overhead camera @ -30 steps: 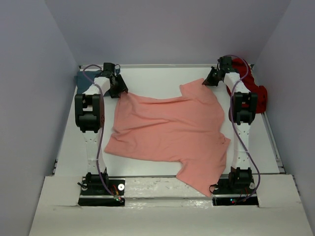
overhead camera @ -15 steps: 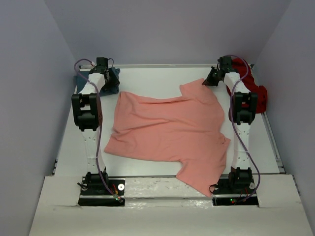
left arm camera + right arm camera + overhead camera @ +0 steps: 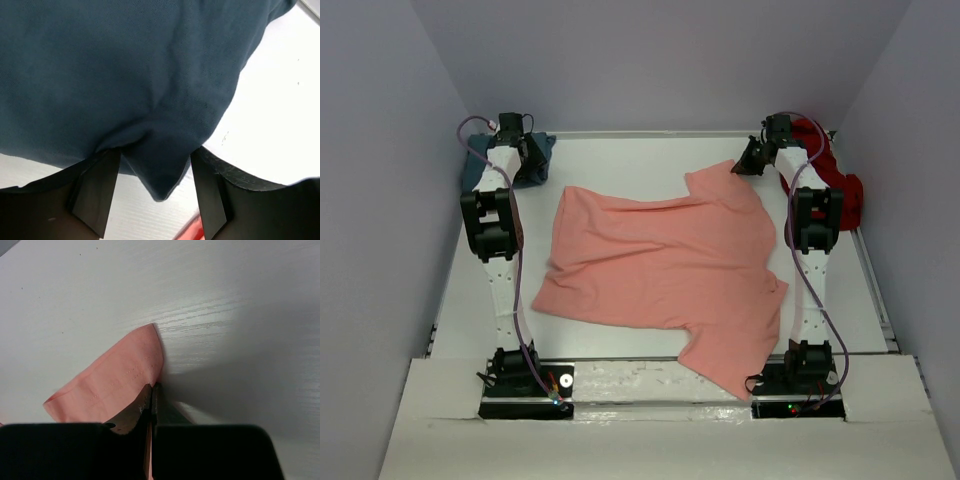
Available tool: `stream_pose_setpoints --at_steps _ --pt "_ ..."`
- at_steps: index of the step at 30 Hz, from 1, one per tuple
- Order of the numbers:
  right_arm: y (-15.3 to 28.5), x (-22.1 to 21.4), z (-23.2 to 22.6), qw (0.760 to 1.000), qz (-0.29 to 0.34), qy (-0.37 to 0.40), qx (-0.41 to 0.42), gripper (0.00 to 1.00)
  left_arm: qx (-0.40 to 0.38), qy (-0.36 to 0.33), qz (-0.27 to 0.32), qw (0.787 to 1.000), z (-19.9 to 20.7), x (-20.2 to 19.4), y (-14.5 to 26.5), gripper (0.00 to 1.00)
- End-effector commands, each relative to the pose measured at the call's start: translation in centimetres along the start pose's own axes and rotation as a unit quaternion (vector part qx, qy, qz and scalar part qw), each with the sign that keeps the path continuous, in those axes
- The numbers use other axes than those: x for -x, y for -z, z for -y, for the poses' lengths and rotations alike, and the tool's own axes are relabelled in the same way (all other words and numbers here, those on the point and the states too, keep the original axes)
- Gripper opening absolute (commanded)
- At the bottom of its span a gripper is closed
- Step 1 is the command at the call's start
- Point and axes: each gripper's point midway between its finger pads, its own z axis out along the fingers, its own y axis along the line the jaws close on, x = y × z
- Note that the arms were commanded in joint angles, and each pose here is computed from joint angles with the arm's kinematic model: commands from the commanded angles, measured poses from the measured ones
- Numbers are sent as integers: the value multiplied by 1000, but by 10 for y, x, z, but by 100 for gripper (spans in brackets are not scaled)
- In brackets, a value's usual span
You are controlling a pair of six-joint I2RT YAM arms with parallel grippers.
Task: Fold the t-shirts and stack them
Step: Flatten the tshirt out
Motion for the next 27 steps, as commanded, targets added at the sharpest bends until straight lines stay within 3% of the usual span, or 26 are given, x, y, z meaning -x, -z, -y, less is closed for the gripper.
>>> stream_pose_setpoints --at_steps 1,5,7,9,18,21,27 --pt "3 -10 0 1000 -19 15 -12 0 -9 -4 49 999 -7 41 2 71" --pt "3 -11 0 1000 -21 16 -13 0 -25 3 49 998 -3 45 5 72" --pt "3 -11 0 1000 -21 17 -13 0 -59 -3 51 997 15 49 24 72" --pt "2 -11 1 1000 -22 17 -13 0 -91 -8 90 992 35 70 56 75" --pt "-2 -14 0 1000 -28 12 -5 0 -214 -26 135 967 112 76 156 80" --pt "-1 -14 0 999 -28 13 -6 0 -213 -24 130 968 117 61 166 81" --pt "0 -13 -2 1000 -26 14 -4 0 -189 -20 50 980 113 -3 132 81"
